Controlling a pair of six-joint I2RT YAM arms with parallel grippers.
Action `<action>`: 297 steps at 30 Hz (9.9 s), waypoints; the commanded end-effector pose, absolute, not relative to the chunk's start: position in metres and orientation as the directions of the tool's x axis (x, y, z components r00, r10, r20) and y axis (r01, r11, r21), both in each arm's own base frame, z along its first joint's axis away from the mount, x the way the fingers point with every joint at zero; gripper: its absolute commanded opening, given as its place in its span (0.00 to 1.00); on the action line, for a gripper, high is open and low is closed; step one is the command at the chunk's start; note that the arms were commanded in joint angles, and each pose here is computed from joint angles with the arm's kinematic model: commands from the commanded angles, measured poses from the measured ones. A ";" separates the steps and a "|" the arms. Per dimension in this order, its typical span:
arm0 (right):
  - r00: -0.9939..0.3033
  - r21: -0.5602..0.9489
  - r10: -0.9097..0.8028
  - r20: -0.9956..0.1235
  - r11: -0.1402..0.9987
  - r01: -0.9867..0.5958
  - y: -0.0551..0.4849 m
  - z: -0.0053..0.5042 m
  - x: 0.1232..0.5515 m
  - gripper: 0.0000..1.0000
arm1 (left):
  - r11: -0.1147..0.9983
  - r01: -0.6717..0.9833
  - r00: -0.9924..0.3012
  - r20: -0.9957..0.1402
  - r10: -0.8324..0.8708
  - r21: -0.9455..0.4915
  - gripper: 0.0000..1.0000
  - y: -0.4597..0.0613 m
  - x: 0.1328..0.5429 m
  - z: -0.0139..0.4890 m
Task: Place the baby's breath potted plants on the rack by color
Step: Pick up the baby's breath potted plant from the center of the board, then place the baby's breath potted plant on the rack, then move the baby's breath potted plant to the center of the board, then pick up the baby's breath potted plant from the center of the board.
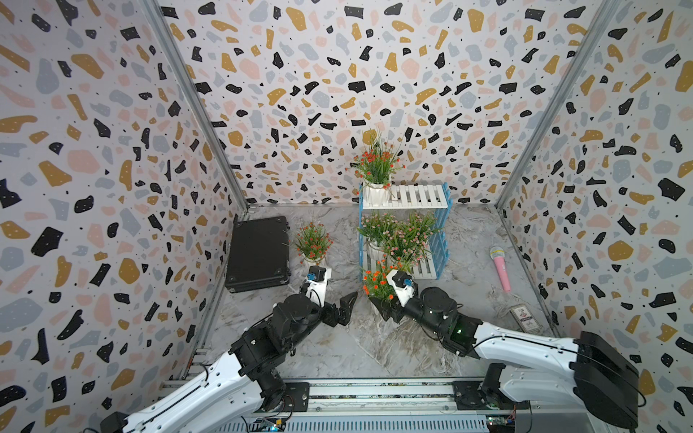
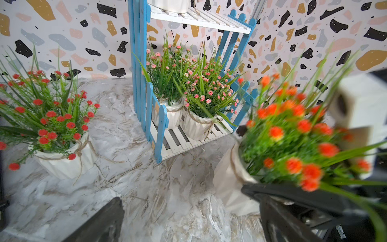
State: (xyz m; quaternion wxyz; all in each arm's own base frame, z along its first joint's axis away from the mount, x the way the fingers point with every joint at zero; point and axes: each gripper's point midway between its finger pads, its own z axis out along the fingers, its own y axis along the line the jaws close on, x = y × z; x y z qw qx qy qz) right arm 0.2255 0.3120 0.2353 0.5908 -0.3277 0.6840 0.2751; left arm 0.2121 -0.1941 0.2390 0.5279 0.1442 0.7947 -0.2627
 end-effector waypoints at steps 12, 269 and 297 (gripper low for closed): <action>-0.142 -0.063 -0.195 -0.970 0.773 -0.632 0.265 0.352 0.277 0.59 | 0.828 0.494 -0.398 -0.916 -0.056 -0.265 0.99 -0.192 0.214 0.255; -0.268 0.130 -0.223 -0.937 0.492 -0.861 0.290 0.094 0.177 0.99 | 0.882 0.331 -0.555 -0.825 -0.104 -0.334 0.99 -0.159 0.242 0.247; -0.135 0.037 -0.170 -0.976 0.485 -0.874 0.353 0.100 0.224 0.88 | 0.887 0.337 -0.526 -0.844 -0.101 -0.316 0.99 -0.143 0.229 0.253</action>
